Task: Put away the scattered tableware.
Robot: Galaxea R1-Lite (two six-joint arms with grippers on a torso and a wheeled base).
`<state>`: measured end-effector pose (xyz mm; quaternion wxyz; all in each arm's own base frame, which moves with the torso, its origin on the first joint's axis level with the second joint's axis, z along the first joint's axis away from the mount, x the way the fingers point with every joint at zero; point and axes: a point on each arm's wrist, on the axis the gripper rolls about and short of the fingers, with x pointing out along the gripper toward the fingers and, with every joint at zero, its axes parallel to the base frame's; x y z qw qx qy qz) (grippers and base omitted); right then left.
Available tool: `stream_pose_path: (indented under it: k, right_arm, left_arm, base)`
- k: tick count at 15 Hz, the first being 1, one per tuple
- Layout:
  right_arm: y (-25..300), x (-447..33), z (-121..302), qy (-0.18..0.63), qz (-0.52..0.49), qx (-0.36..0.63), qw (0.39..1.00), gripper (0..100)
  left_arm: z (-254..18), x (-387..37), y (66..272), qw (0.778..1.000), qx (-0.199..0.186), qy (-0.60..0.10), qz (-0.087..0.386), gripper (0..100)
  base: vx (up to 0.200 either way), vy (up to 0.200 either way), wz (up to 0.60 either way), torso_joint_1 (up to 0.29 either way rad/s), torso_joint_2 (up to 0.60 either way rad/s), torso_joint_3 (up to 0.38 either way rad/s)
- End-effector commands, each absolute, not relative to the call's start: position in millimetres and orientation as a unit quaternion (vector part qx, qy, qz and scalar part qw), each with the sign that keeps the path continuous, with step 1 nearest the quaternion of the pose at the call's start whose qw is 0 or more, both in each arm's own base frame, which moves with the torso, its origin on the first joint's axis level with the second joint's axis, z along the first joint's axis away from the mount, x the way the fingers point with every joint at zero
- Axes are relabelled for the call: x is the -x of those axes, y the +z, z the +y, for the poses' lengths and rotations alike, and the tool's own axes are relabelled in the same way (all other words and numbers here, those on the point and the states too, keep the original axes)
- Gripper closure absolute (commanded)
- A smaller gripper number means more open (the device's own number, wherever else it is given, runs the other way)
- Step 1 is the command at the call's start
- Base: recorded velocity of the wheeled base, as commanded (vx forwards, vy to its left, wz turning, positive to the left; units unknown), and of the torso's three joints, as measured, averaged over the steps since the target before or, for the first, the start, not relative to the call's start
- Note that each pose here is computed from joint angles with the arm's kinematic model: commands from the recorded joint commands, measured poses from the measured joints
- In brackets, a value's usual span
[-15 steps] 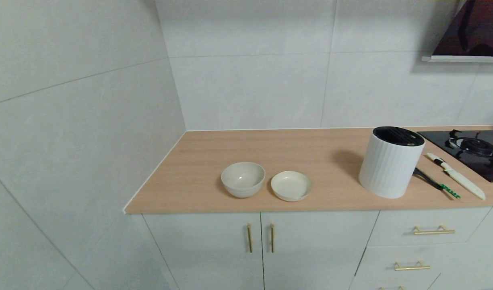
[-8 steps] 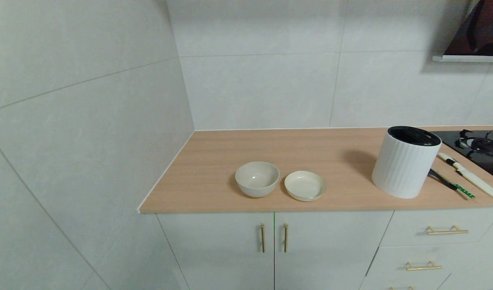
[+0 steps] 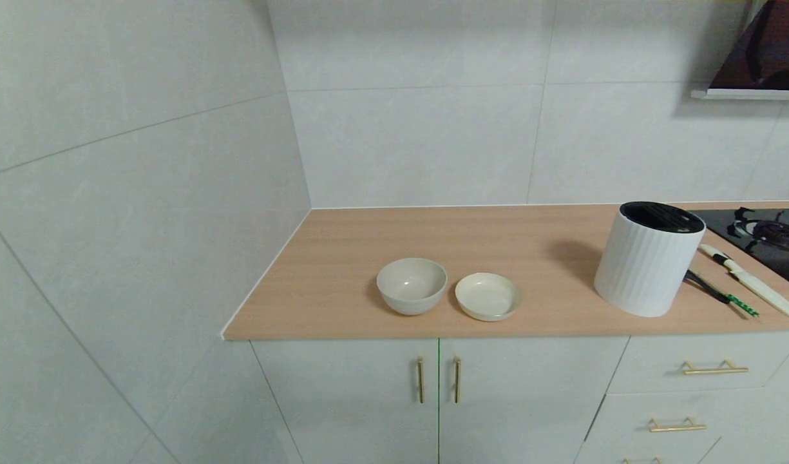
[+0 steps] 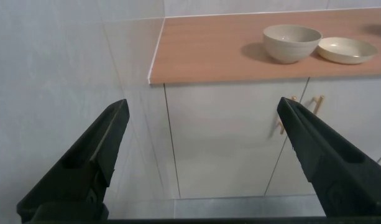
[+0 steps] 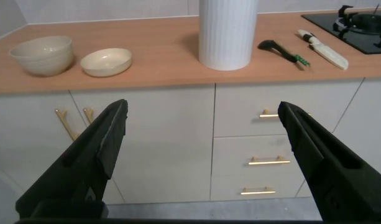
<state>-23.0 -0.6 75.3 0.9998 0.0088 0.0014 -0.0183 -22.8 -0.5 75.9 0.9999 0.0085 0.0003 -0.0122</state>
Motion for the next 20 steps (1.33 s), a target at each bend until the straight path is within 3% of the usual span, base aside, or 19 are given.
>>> stream_pose_path:
  k: [1,20]
  right_arm:
    - [75.3,22.9,-0.6,-0.018,0.002,-0.009,1.000,0]
    - [75.3,22.9,-0.6,-0.018,0.002,-0.009,1.000,0]
  left_arm:
    - [-0.5,22.7,75.8,1.000,-0.008,-0.012,0.001,0]
    - [-0.5,22.7,75.8,1.000,-0.008,-0.012,0.001,0]
  base:
    - [0.000,0.000,0.00,-0.105,0.25,0.129]
    - [0.000,0.000,0.00,-0.226,0.51,0.281]
